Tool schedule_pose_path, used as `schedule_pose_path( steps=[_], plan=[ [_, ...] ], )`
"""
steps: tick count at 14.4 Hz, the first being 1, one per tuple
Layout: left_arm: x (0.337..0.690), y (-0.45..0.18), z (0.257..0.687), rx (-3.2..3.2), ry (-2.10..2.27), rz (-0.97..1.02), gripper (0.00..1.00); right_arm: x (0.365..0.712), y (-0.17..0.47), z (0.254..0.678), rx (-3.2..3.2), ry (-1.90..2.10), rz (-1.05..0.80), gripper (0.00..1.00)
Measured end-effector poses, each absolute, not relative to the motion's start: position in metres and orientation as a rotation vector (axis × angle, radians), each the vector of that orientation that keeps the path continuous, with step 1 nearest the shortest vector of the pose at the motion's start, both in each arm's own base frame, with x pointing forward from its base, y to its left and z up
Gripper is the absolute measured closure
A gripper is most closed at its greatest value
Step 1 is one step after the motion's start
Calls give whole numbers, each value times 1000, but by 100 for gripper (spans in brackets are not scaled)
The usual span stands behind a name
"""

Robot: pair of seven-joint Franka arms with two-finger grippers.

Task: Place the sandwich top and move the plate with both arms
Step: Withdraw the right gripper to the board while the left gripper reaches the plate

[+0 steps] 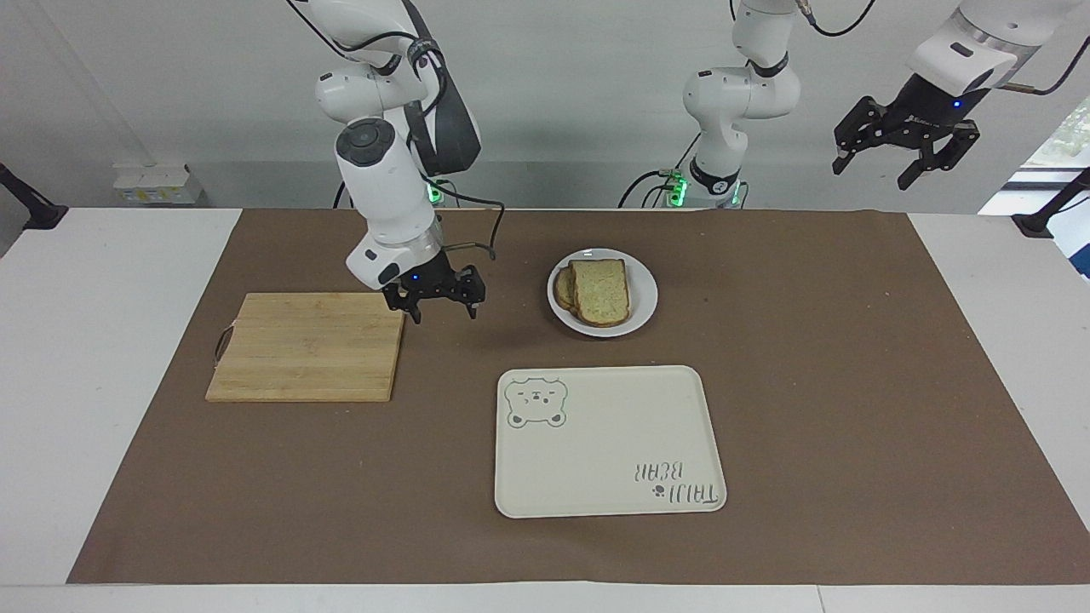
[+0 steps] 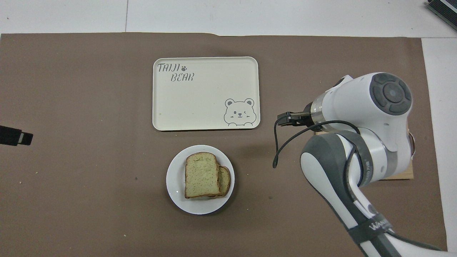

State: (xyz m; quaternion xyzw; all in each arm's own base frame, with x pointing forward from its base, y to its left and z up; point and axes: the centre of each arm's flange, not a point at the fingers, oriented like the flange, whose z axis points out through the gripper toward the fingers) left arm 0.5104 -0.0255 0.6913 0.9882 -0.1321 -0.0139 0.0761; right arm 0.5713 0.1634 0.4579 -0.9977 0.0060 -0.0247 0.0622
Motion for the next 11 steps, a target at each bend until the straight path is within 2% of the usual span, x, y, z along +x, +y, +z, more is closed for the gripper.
schedule_pose_path(
  steps=[6,11],
  plan=[
    [518,-39,643,2826,-411,-89,0,567,113,494,-3030,111,-102,0],
    [525,-55,553,2661,-338,-103,0,569,86,500,-3031,177,-111,0]
  ],
)
